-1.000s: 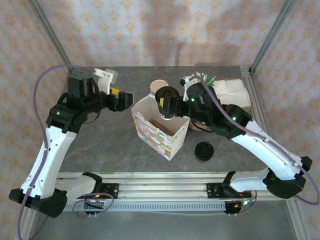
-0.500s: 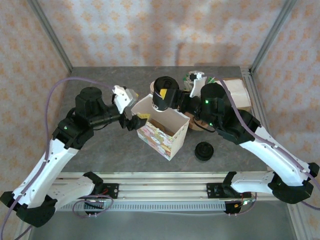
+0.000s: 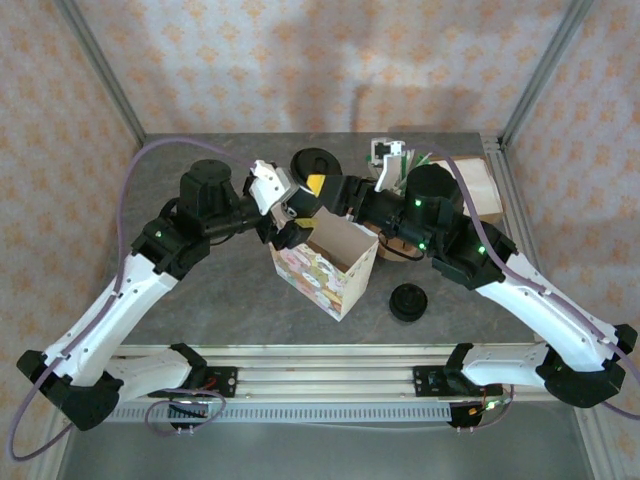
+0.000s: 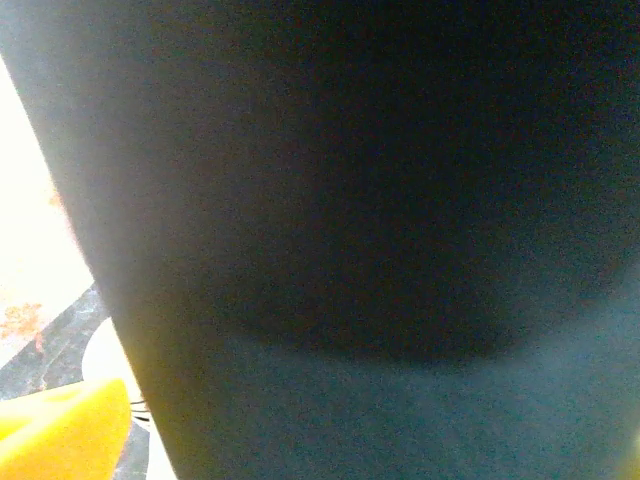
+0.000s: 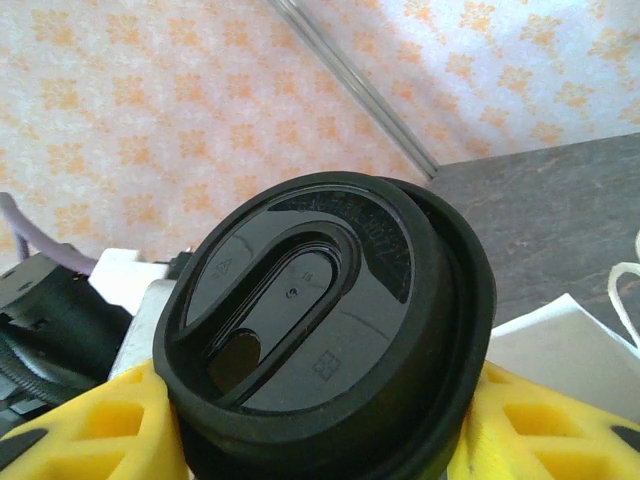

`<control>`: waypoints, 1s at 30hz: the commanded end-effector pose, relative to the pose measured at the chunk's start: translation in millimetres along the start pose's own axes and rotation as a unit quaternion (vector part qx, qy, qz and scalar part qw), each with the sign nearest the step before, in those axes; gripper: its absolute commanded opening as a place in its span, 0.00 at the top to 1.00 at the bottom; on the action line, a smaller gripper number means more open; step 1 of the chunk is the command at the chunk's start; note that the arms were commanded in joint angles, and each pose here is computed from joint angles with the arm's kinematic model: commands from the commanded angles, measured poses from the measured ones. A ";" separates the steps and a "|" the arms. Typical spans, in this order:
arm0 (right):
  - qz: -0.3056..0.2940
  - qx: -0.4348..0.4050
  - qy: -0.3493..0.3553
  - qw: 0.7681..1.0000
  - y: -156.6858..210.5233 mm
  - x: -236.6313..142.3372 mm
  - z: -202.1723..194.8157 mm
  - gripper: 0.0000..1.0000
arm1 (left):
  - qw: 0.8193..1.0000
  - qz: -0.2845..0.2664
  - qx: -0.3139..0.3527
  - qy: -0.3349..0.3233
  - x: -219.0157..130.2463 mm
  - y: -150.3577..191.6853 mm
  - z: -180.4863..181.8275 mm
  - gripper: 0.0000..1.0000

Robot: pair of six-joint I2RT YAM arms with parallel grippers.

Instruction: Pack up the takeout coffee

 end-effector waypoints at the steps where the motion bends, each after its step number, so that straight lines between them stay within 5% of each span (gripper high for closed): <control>1: 0.000 0.011 -0.031 0.999 -1.3 -0.5 10.6 0.49 | 0.998 -0.043 0.020 -0.037 -9.3 -29.9 14.6 0.02; 9: 0.001 0.021 -0.026 0.999 2.9 2.5 3.5 0.49 | 0.996 -0.063 0.028 -0.047 -13.0 -34.5 15.3 0.29; 18: 0.000 0.021 -0.017 1.000 4.9 3.6 -3.0 0.44 | 0.996 -0.068 0.040 -0.052 -19.8 -36.9 13.9 0.49; 25: 0.001 -0.018 0.022 1.000 6.6 -4.5 -17.6 0.00 | 0.995 -0.043 0.068 -0.052 -25.2 -29.1 11.0 0.58; 30: -0.003 -0.083 0.084 0.993 -1.9 -34.2 -30.0 0.01 | 0.990 -0.032 0.123 -0.066 -35.5 -24.6 8.9 0.59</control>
Point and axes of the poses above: each hand's point on the last joint's axis, 136 mm out from that joint toward the fingers, its own x axis out along the fingers, its own z axis along the line the jaws close on, y = z × x, the point moved 1 cm from there along -x, back along the fingers, and after that the axes turned 13 degrees about x, right-handed, at the moved point
